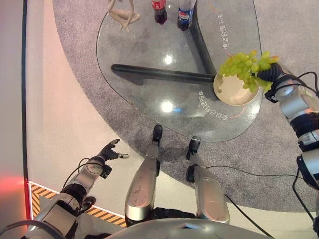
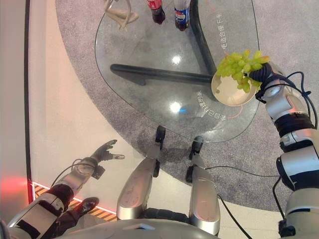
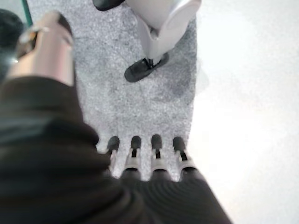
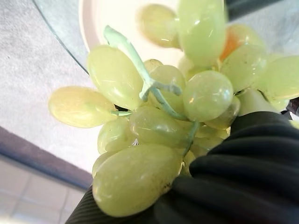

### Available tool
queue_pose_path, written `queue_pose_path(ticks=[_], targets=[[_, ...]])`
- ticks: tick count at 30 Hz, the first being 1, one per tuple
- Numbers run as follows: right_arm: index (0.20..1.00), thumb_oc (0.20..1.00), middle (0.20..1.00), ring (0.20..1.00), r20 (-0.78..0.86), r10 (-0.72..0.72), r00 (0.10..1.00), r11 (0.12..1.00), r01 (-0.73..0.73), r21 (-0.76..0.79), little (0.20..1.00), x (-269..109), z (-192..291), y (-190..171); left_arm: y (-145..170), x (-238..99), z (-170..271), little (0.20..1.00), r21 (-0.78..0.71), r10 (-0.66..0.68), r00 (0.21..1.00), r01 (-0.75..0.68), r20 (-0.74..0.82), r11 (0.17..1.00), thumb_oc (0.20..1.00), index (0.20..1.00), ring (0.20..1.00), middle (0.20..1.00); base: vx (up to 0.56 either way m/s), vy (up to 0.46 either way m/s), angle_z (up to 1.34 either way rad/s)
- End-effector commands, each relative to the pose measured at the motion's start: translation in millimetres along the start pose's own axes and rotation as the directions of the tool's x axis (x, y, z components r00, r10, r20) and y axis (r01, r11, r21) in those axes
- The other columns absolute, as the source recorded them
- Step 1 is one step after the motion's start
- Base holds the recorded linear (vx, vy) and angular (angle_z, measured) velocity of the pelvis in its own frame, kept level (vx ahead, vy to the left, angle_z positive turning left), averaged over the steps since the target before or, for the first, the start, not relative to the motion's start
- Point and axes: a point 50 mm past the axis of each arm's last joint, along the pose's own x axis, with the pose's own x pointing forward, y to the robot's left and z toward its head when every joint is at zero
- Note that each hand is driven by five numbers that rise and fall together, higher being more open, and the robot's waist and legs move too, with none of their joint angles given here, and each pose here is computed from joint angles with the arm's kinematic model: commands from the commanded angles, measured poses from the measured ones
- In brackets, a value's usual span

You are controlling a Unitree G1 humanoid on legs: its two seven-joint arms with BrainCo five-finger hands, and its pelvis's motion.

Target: Pick up fruits into the plate

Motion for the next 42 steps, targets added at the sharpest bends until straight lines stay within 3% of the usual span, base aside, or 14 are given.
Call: queue_pose_path(ticks=[1, 11, 29, 30, 31, 42], targets=[[0.200, 0.200, 0.200, 0.200, 0.023, -0.156, 0.988, 0.982, 0.157, -0.108, 0.200, 1.1, 9.6, -46.2, -6.9, -1.9, 1.9, 1.000, -0.037, 0.008, 1.000, -0.007, 0.025, 0.999, 1.000, 1.000, 1.000, 1.000, -0.02, 0.054, 0.01], [0.200, 0.200, 0.200, 0.200, -0.057, -0.186, 0.981, 0.978, 0.179, -0.103, 0.200, 5.9, 7.8, -56.3, -9.0, -0.6, 24.1, 1.000, -0.057, 0.021, 0.992, -0.014, 0.125, 0.998, 1.000, 1.000, 1.000, 1.000, -0.03, 0.036, 0.01], [0.200, 0.200, 0.200, 0.200, -0.162, -0.175, 0.971, 0.972, 0.144, -0.185, 0.200, 8.8, -17.1, -26.7, -8.2, 3.4, 42.5, 1.000, -0.060, 0.034, 0.983, -0.024, 0.180, 0.998, 1.000, 1.000, 1.000, 1.000, -0.03, 0.002, -0.01], [0.454, 0.454, 0.454, 0.454, -0.165, -0.178, 0.970, 0.971, 0.146, -0.188, 0.454, 8.8, -17.9, -26.8, -8.8, 3.3, 42.8, 1.000, -0.059, 0.034, 0.983, -0.024, 0.182, 0.998, 1.000, 1.000, 1.000, 1.000, -0.04, 0.006, -0.01], [1.000, 1.000, 1.000, 1.000, -0.170, -0.185, 0.968, 0.970, 0.151, -0.192, 1.000, 8.8, -18.6, -26.0, -8.5, 3.8, 44.4, 1.000, -0.058, 0.032, 0.982, -0.022, 0.184, 0.998, 1.000, 1.000, 1.000, 1.000, -0.04, 0.008, -0.01], [1.000, 1.000, 1.000, 1.000, -0.163, -0.281, 0.946, 0.946, 0.245, -0.213, 1.000, 8.3, -16.9, -25.8, -11.3, 5.7, 47.8, 1.000, -0.062, 0.032, 0.982, -0.021, 0.187, 0.998, 1.000, 1.000, 1.000, 1.000, -0.03, 0.016, 0.00]])
